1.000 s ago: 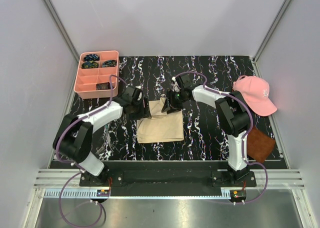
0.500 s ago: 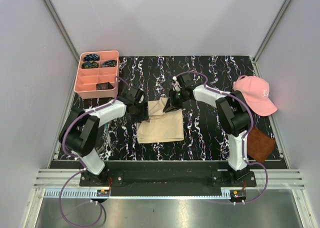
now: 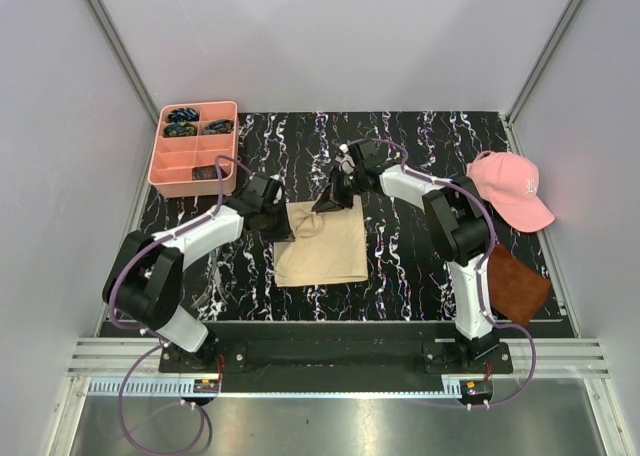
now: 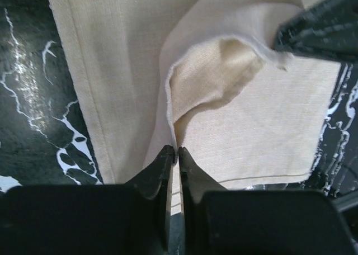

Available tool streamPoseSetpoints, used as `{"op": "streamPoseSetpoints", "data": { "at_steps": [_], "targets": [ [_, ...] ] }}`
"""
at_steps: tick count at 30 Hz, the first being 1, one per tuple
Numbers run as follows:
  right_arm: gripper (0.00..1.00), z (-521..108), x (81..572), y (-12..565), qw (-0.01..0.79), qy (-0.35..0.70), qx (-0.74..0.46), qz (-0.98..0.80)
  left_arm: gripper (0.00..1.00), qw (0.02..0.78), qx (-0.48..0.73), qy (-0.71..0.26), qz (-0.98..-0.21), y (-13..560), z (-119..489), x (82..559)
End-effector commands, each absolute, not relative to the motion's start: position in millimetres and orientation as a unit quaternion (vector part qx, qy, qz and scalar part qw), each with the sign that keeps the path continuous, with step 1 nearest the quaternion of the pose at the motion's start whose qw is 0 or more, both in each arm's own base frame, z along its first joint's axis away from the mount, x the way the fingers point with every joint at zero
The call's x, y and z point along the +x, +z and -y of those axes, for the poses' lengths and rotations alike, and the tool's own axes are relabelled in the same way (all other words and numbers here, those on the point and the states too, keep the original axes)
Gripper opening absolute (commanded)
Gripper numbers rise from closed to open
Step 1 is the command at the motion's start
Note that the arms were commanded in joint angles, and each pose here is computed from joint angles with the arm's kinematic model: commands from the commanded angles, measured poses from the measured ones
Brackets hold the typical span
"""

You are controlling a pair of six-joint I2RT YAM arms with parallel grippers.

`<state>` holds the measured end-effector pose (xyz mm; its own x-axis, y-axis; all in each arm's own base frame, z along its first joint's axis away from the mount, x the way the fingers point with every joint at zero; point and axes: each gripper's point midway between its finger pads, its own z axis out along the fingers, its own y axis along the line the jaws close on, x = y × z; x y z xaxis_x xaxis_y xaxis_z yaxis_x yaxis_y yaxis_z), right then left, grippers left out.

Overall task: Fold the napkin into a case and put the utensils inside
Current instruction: Fold the rectangle-folded napkin at the center of the board.

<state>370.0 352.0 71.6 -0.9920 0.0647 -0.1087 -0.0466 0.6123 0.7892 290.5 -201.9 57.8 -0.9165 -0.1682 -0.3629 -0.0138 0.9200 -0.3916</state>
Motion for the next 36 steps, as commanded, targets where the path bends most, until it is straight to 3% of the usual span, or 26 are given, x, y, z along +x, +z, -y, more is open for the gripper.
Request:
{"op": "streamPoseSetpoints", "data": {
  "at_steps": [1, 8, 12, 13, 16, 17, 20, 21, 26, 32, 36],
  "targets": [
    [0.0, -379, 385, 98, 0.056, 0.492, 0.032, -0.868, 0.07, 0.203, -0.067, -0.252, -0.944, 75, 218, 285],
    [0.03, -416, 397, 105, 0.038, 0.519, 0.054, -0.852, 0.02, 0.199, -0.122, -0.255, -0.938, 63, 211, 271],
    [0.06, -449, 396, 107, 0.013, 0.545, 0.069, -0.836, 0.12, 0.225, -0.154, -0.234, -0.933, 61, 195, 272],
    [0.07, -455, 396, 113, 0.002, 0.559, 0.063, -0.827, 0.24, 0.228, -0.156, -0.233, -0.933, 61, 193, 273],
    [0.26, -466, 397, 122, -0.017, 0.602, 0.054, -0.796, 0.46, 0.232, -0.159, -0.228, -0.932, 64, 180, 280],
    [0.36, -465, 397, 131, -0.008, 0.607, 0.045, -0.794, 0.5, 0.229, -0.164, -0.23, -0.932, 65, 175, 281],
    [0.56, -446, 396, 135, 0.029, 0.569, 0.026, -0.821, 0.59, 0.246, -0.162, -0.221, -0.929, 73, 164, 282],
    [0.64, -439, 396, 135, 0.052, 0.557, 0.0, -0.829, 0.61, 0.257, -0.159, -0.223, -0.927, 79, 163, 284],
    [0.84, -389, 386, 146, 0.104, 0.499, -0.039, -0.86, 0.64, 0.266, -0.144, -0.22, -0.927, 94, 162, 297],
    [0.82, -342, 354, 140, 0.13, 0.409, -0.058, -0.901, 0.64, 0.261, -0.12, -0.231, -0.93, 111, 177, 330],
    [0.58, -320, 321, 120, 0.112, 0.389, -0.059, -0.913, 0.63, 0.221, -0.109, -0.216, -0.945, 94, 190, 355]
  ]
}}
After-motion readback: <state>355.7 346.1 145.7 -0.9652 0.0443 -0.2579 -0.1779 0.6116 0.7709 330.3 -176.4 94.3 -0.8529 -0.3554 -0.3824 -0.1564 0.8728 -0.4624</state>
